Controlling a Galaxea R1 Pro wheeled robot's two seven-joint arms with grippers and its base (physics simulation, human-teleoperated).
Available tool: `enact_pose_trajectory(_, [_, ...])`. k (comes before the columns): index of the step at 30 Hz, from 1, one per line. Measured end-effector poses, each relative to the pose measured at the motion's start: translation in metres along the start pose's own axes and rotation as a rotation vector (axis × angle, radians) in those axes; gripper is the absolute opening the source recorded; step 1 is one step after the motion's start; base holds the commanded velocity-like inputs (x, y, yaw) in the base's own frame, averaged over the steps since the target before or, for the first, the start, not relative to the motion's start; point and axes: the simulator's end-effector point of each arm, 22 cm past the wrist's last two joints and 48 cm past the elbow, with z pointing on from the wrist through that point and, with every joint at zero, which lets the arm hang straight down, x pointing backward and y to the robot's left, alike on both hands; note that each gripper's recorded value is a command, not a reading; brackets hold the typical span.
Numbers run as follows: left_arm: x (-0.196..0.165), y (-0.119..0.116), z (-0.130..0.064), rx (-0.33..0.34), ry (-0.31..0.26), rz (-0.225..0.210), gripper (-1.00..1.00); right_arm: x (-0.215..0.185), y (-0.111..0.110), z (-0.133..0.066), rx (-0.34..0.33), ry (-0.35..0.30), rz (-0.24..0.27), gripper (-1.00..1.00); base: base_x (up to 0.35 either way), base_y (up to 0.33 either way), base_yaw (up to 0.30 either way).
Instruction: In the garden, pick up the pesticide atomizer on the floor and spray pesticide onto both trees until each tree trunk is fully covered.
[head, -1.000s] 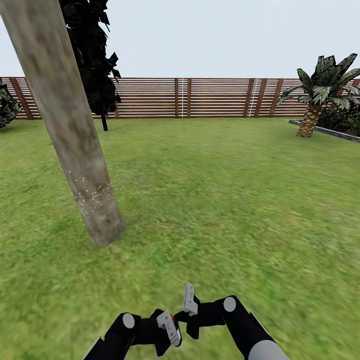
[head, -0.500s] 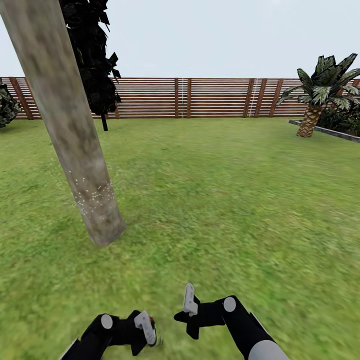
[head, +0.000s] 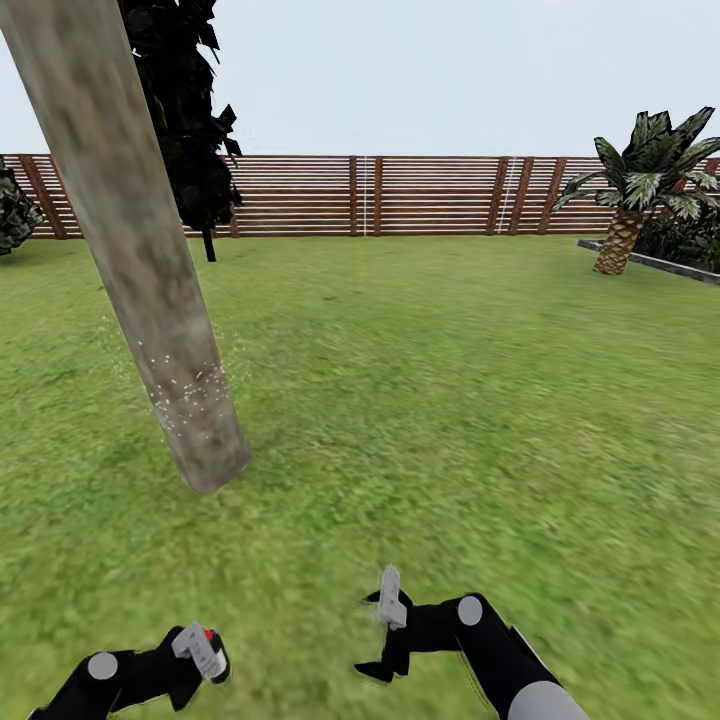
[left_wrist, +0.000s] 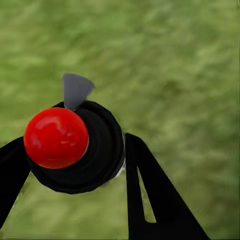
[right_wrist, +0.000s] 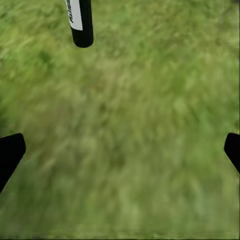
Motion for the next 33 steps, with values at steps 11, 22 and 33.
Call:
enact_pose_trajectory(11, [0.091, 0.106, -0.064, -0.627, -0.266, -0.570, -1.00, 0.228, -0.096, -0.181, 1.125, 0.088, 0.570, 1.00, 0.000, 0.000, 0.000])
enact_pose_trajectory(22, [0.138, 0.077, -0.070, -0.885, -0.263, -0.662, -1.00, 0.252, -0.043, -0.218, 1.401, 0.046, 0.573, 1.00, 0.000, 0.000, 0.000])
enact_pose_trajectory(33, [0.137, 0.074, -0.068, -0.885, -0.265, -0.669, -1.00, 0.252, -0.042, -0.217, 1.407, 0.045, 0.581, 1.00, 0.000, 0.000, 0.158])
